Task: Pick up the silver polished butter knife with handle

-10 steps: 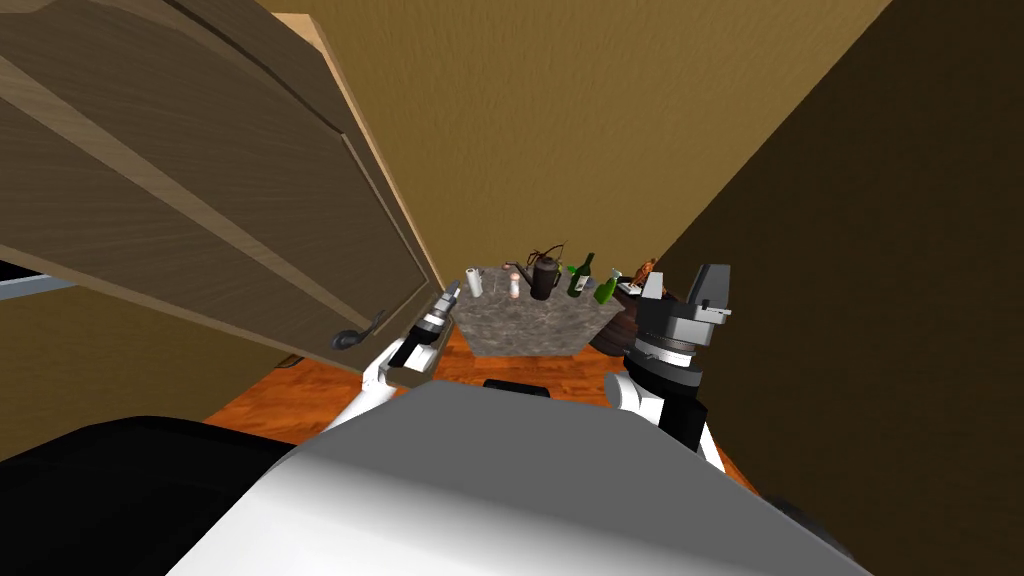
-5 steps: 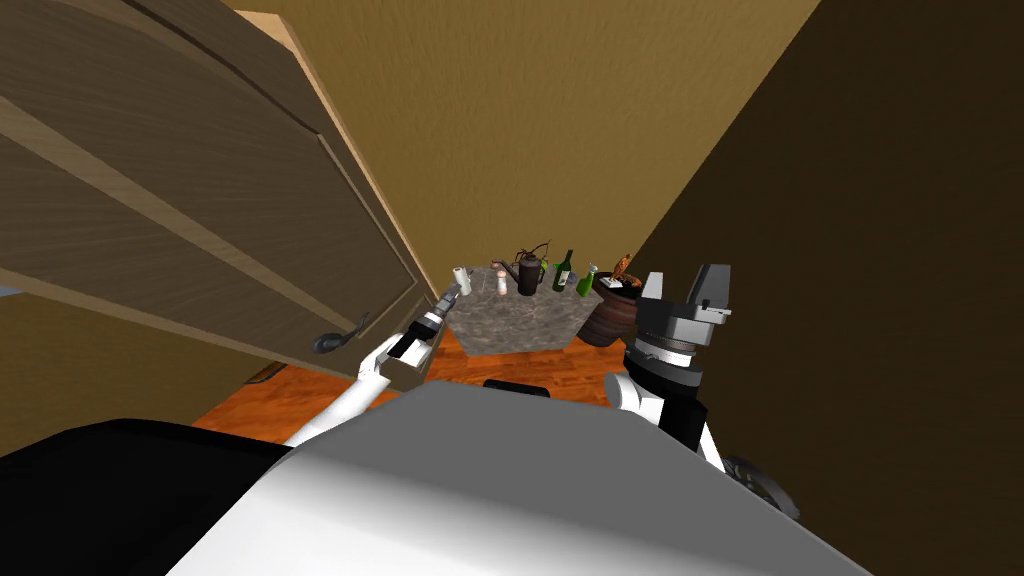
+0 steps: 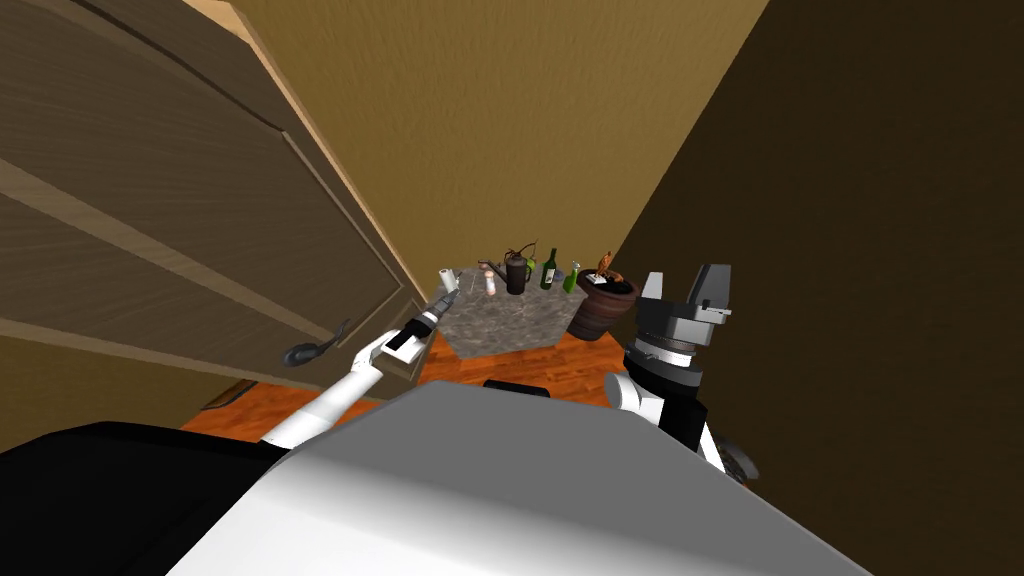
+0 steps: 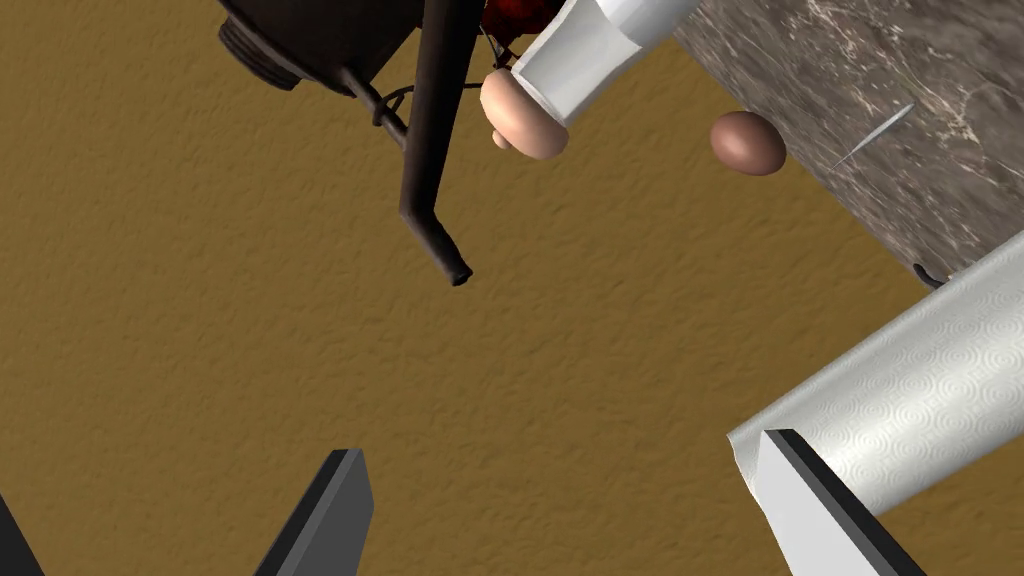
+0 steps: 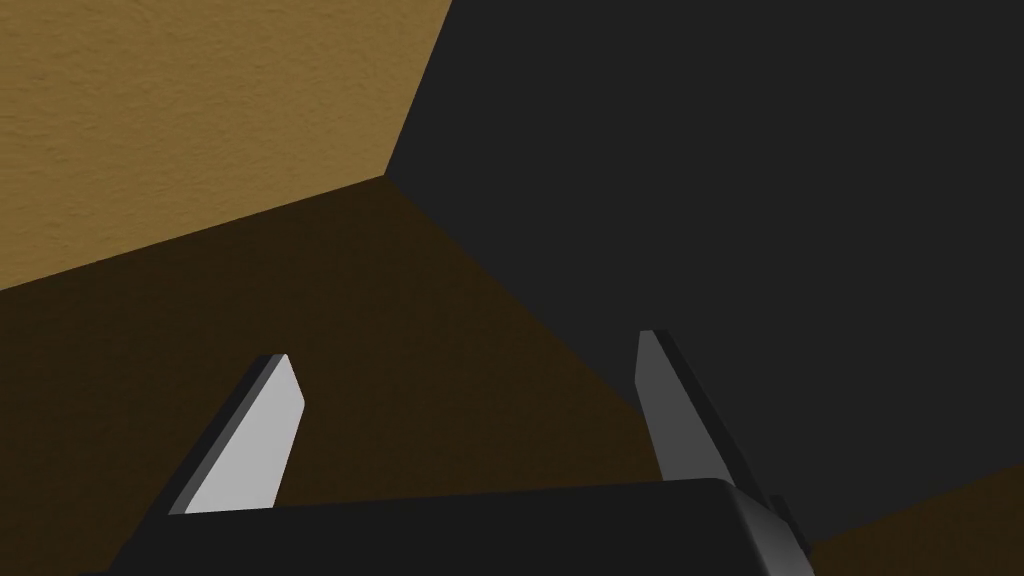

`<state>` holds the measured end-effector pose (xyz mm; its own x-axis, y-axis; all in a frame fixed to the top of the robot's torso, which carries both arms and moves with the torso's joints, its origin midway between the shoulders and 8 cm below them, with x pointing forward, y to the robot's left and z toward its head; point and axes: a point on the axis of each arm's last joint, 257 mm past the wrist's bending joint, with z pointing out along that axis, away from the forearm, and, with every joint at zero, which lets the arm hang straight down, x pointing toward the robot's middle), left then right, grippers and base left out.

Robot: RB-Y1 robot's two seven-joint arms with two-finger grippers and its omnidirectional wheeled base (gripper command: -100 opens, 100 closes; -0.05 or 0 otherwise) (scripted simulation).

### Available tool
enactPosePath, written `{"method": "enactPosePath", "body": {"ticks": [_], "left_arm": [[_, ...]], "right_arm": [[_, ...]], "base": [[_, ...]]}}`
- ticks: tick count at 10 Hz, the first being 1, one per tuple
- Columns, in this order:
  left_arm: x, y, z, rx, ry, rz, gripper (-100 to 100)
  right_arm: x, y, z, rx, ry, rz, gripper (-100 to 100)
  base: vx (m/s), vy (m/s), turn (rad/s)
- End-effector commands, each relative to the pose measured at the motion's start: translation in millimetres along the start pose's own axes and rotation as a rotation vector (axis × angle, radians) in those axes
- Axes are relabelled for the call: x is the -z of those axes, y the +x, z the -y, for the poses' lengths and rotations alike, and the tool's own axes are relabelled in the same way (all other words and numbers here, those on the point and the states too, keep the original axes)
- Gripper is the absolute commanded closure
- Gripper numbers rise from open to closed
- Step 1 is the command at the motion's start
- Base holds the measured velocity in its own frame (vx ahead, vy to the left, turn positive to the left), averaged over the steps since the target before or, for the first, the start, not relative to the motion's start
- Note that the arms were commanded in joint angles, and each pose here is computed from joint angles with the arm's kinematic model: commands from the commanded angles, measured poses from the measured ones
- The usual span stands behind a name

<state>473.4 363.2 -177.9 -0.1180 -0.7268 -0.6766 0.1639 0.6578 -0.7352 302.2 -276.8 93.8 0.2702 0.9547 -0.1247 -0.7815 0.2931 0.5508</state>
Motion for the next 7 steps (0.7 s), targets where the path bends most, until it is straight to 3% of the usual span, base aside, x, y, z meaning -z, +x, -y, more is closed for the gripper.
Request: {"method": "enactPosePath", "body": {"ticks": [1,3,4,5,7], "left_arm": [[-1.8,-1.6,-11,-0.016,-0.033,-0.013,-100],[0.8,-4.7,-54,-0.077,-0.146,-0.062,-100],[2.0,-4.7,-58,-0.078,-0.159,-0.064,-100],[6.4,-7.5,-83,-0.109,-0.226,-0.088,-100],[12.5,-11.5,-107,-0.142,-0.294,-0.111,-100]], "right_arm": [[0.0,0,0,0.000,0.000,0.000,0],[0.0,0,0,0.000,0.000,0.000,0],[0.0,0,0,0.000,0.000,0.000,0],[0.0,0,0,0.000,0.000,0.000,0],[0.0,0,0,0.000,0.000,0.000,0]], "base": [[0.020,-0.043,-0.093],[0.039,-0.046,-0.254],[0.042,-0.037,-0.068],[0.042,-0.036,-0.147],[0.075,-0.027,-0.184]]}}
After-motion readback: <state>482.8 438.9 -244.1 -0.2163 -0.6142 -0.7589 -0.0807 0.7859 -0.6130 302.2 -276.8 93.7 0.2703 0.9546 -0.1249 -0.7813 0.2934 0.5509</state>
